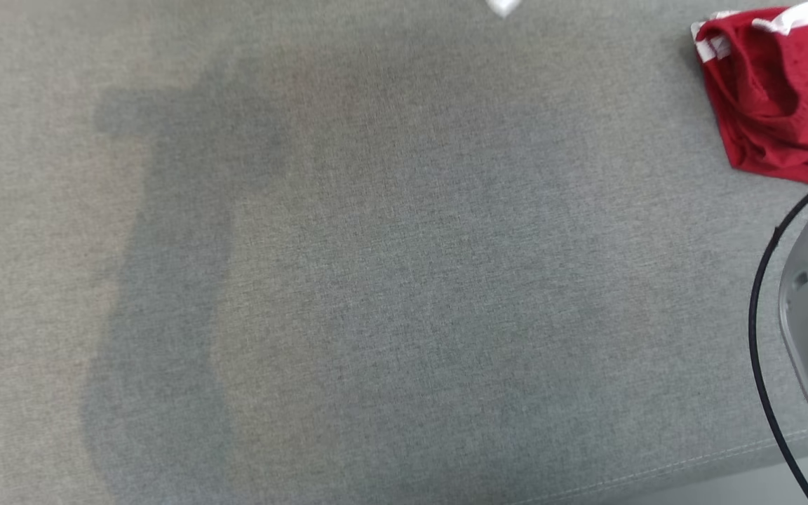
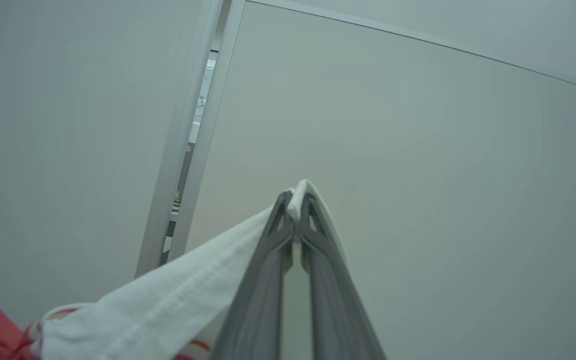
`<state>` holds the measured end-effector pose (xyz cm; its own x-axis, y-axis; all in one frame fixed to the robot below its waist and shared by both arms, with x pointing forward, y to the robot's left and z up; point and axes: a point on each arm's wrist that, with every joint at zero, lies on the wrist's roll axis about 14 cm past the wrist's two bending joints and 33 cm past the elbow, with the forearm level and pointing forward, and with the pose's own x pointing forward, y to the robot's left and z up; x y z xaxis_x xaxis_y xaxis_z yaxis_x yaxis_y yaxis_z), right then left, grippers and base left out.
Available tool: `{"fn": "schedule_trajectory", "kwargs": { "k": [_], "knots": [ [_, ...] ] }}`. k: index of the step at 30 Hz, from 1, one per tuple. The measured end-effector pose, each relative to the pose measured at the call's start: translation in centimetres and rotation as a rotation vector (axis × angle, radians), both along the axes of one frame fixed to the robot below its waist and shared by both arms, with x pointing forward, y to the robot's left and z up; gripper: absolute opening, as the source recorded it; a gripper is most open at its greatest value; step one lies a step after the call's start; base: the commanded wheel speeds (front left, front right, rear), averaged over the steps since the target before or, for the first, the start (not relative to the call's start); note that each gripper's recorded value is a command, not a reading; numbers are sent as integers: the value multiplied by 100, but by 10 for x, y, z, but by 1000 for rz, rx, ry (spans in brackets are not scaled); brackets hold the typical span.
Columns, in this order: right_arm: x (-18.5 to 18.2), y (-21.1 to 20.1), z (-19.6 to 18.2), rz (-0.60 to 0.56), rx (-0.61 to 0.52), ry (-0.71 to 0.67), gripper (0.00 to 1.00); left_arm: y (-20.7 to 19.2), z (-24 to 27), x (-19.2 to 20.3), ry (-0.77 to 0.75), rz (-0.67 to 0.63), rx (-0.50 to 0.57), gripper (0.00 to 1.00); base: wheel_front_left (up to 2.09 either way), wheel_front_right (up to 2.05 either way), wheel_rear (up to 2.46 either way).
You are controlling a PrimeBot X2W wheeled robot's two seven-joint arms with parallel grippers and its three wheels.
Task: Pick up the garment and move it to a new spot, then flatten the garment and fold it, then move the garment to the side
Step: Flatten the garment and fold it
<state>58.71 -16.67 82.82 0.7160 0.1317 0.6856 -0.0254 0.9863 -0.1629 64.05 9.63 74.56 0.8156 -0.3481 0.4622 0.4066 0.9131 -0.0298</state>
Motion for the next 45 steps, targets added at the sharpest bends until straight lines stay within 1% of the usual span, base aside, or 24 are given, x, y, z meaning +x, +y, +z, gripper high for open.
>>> {"fn": "schedule_trajectory", "kwargs": {
  "k": [3, 5, 7, 10, 12, 15, 18, 21, 22, 25, 29, 36, 41, 45],
  "knots": [
    [22, 3, -18, 6, -10, 24, 0, -2, -19, 21, 12, 19, 29, 0, 0, 0, 0],
    [39, 12, -47, 44, -4, 86, 0, -3, -41, 35, 45, 25, 20, 0, 0, 0, 0],
    [50, 21, -74, 72, -11, 133, 0, -4, -66, 44, 84, 26, 14, 0, 0, 0, 0],
    [61, 30, -125, 106, -16, 225, 0, -1, -104, 56, 143, 29, 19, 0, 0, 0, 0],
    [63, 36, -167, 131, -15, 302, 0, 2, -139, 60, 202, 31, 20, 0, 0, 0, 0],
    [58, 41, -219, 150, -15, 401, 0, 9, -195, 56, 306, 37, 13, 0, 0, 0, 0],
    [43, 41, -246, 164, 10, 443, 0, 16, -229, 45, 370, 44, 5, 0, 0, 0, 0],
    [23, 37, -262, 163, 47, 463, 0, 23, -254, 25, 430, 44, -16, 0, 0, 0, 0],
    [15, 34, -267, 159, 62, 469, 0, 27, -259, 17, 443, 47, -40, 0, 0, 0, 0],
    [-7, 28, -274, 151, 100, 477, 0, 30, -262, -5, 442, 38, -69, 0, 0, 0, 0],
    [-38, 21, -282, 140, 151, 497, 0, 41, -274, -43, 481, 53, -125, 0, 0, 0, 0],
    [-94, 5, -281, 108, 221, 519, 0, 51, -288, -114, 553, 84, -212, 0, 0, 0, 0],
    [-140, -1, -280, 100, 271, 564, 0, 55, -281, -160, 560, 102, -264, 0, 0, 0, 0],
    [-179, -6, -279, 85, 295, 613, 0, 57, -276, -199, 563, 114, -278, 0, 0, 0, 0]
  ]
}}
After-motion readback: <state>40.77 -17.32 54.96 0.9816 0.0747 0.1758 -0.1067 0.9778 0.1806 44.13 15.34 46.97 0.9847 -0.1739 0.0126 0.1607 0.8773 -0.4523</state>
